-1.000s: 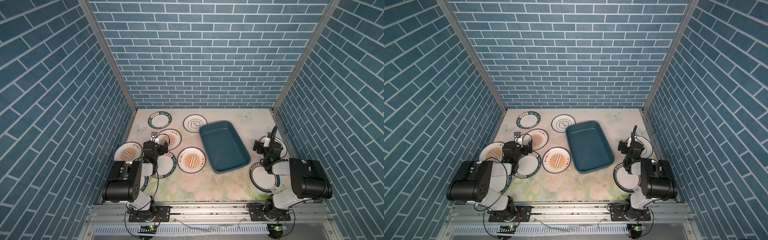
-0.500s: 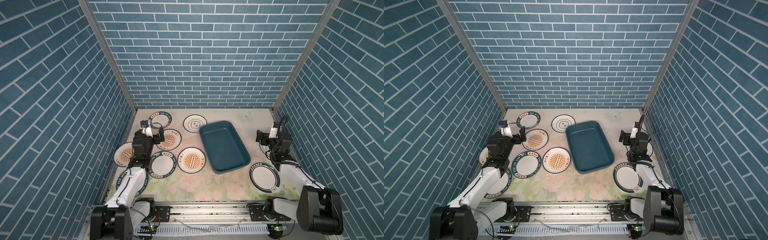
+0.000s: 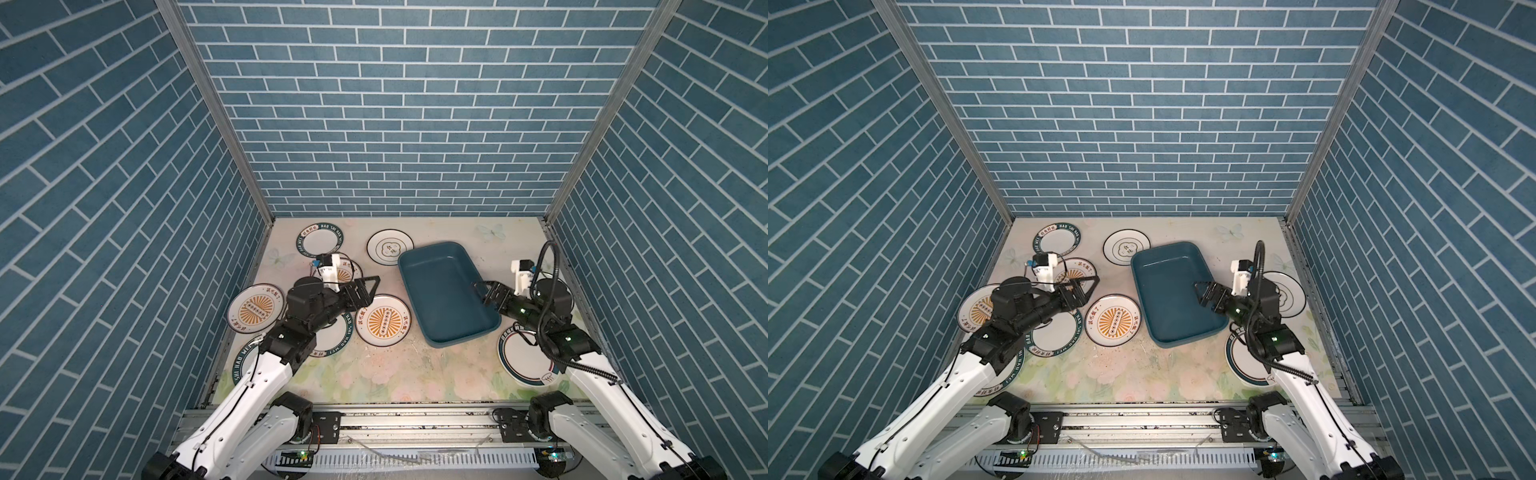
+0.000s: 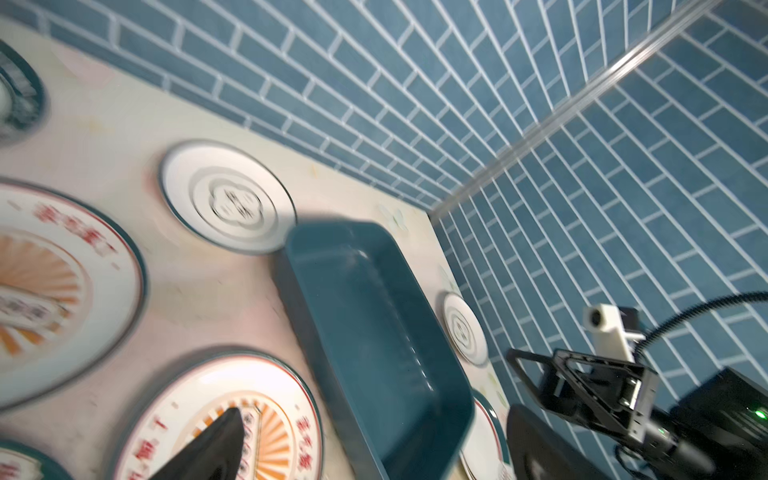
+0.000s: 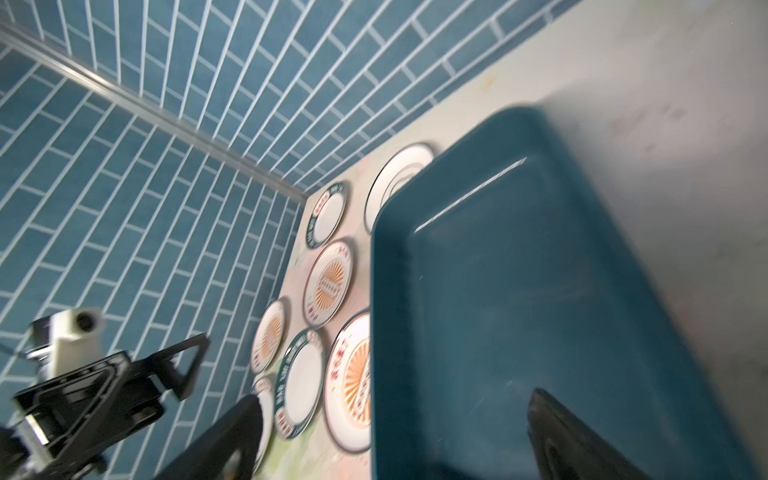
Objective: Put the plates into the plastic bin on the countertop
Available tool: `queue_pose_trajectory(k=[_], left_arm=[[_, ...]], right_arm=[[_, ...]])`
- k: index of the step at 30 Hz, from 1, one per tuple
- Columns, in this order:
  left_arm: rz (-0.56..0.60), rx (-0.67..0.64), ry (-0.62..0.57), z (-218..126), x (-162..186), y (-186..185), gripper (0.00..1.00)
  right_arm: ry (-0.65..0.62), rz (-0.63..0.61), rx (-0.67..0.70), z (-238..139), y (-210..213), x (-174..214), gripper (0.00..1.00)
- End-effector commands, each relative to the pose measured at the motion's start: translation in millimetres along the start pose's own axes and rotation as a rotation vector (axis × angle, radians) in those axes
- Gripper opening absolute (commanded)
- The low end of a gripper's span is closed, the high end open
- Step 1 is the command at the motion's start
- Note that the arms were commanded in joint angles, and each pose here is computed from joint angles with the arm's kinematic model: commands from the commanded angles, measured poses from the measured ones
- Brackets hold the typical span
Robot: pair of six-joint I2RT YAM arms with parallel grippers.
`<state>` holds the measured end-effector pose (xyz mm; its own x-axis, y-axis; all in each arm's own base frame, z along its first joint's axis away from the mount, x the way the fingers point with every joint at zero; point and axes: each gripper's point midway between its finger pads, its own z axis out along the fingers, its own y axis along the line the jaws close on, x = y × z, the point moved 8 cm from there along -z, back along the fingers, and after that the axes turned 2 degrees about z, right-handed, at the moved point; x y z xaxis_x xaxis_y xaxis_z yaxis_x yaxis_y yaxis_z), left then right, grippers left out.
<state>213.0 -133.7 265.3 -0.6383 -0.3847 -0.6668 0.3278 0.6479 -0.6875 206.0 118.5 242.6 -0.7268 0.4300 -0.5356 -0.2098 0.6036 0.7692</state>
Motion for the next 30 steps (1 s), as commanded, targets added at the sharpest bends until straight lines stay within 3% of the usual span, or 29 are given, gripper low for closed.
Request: queue_pose_trajectory(k=[1,9,12,15,18,28,30], left_arm=[[-0.136,0.045,0.065,1.9,32.1,-12.8,1.0],[-0.174,0.043,0.068,6.1,69.7,-32.5,1.0],[-0.179,0.058,0.057,6.4,67.7,-37.1,1.0],[-0.221,-0.001,0.076,6.4,72.3,-29.0,1.0],[-0.21,0.012,0.057,7.2,74.3,-25.8,1.0],[-0.166,-0.52,-0.047,-48.3,64.8,27.3,1.0],[-0.17,-0.54,-0.094,-63.3,61.8,33.0,1.0]], right_arm=[[0.016,0.124,-0.034,3.1,15.4,17.6,0.99],[0.083,0.08,-0.106,42.8,54.3,63.2,0.99],[0.043,0.031,-0.168,44.7,66.6,54.9,0.99],[0.02,0.027,-0.069,38.8,60.7,50.2,0.99],[0.003,-0.027,-0.116,33.2,65.4,44.6,0.99],[-0.054,-0.174,-0.048,32.6,70.8,31.5,0.99],[-0.044,-0.22,-0.035,35.4,75.4,28.2,0.99]])
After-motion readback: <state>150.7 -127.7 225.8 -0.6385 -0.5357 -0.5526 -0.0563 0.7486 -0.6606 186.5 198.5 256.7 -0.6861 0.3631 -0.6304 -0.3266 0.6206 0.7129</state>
